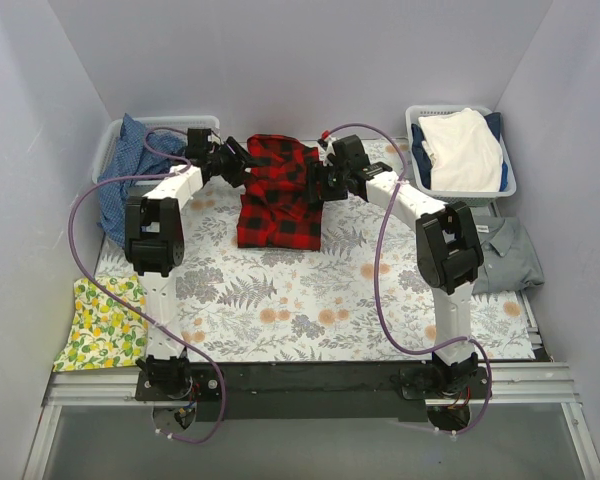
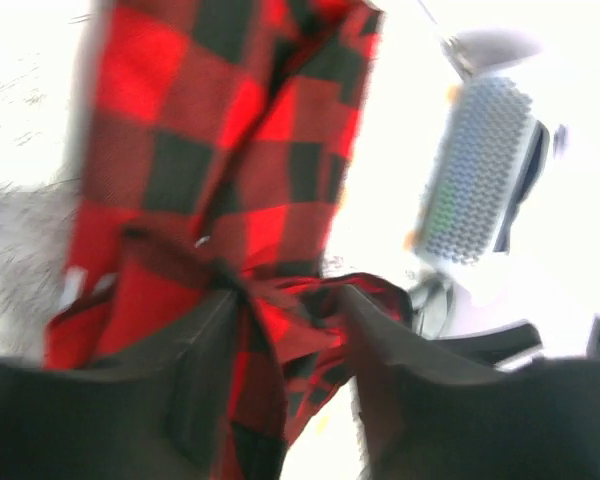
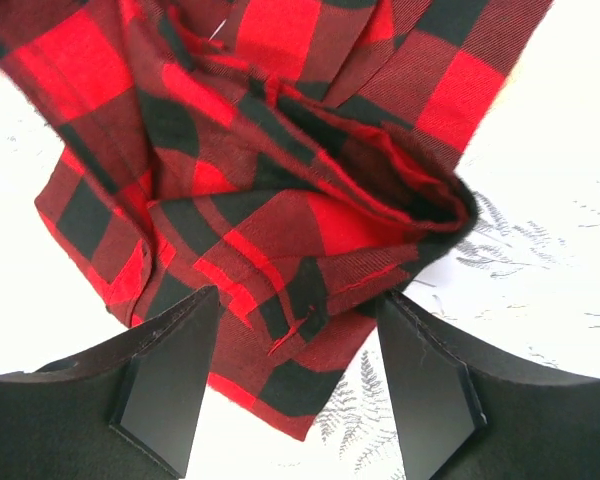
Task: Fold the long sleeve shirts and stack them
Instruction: Fold the shirt
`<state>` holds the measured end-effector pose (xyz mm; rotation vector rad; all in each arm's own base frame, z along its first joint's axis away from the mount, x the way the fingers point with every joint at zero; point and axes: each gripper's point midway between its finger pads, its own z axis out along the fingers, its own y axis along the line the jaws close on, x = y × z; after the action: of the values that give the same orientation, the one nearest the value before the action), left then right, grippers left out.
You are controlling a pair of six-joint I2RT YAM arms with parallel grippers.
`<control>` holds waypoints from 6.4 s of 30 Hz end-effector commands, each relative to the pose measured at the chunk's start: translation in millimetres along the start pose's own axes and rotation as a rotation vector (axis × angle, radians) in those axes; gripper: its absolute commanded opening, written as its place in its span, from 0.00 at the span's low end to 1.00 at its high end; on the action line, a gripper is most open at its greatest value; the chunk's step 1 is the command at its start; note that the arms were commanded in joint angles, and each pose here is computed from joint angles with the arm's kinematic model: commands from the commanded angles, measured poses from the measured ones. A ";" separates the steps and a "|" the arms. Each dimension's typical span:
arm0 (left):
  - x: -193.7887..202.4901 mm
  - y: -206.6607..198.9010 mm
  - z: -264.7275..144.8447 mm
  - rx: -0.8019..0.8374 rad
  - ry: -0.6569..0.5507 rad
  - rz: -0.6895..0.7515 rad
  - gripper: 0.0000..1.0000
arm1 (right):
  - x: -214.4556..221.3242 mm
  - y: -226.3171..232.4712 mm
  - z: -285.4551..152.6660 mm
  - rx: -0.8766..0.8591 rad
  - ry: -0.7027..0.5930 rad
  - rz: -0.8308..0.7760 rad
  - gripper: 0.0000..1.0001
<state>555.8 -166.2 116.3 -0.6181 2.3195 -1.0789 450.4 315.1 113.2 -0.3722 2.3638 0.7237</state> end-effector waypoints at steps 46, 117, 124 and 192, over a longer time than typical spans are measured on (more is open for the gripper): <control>158.4 22.8 -94.7 -0.202 0.154 0.217 0.65 | -83.7 -9.7 -8.6 -0.102 -0.233 -0.019 0.62; 185.2 101.2 -204.7 -0.543 0.033 0.044 0.78 | 21.5 154.2 -5.7 -0.300 0.148 -0.245 0.24; 224.8 107.3 -205.3 -0.443 0.137 -0.001 0.84 | 99.4 123.3 5.8 -0.290 0.366 -0.187 0.13; 120.4 131.0 -137.4 -0.413 0.149 0.206 0.78 | 159.9 -44.5 -109.9 0.213 0.352 0.168 0.16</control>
<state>374.4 -93.5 48.9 -0.4644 2.7164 -0.6047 285.6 192.2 25.2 -0.2358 2.8616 0.4636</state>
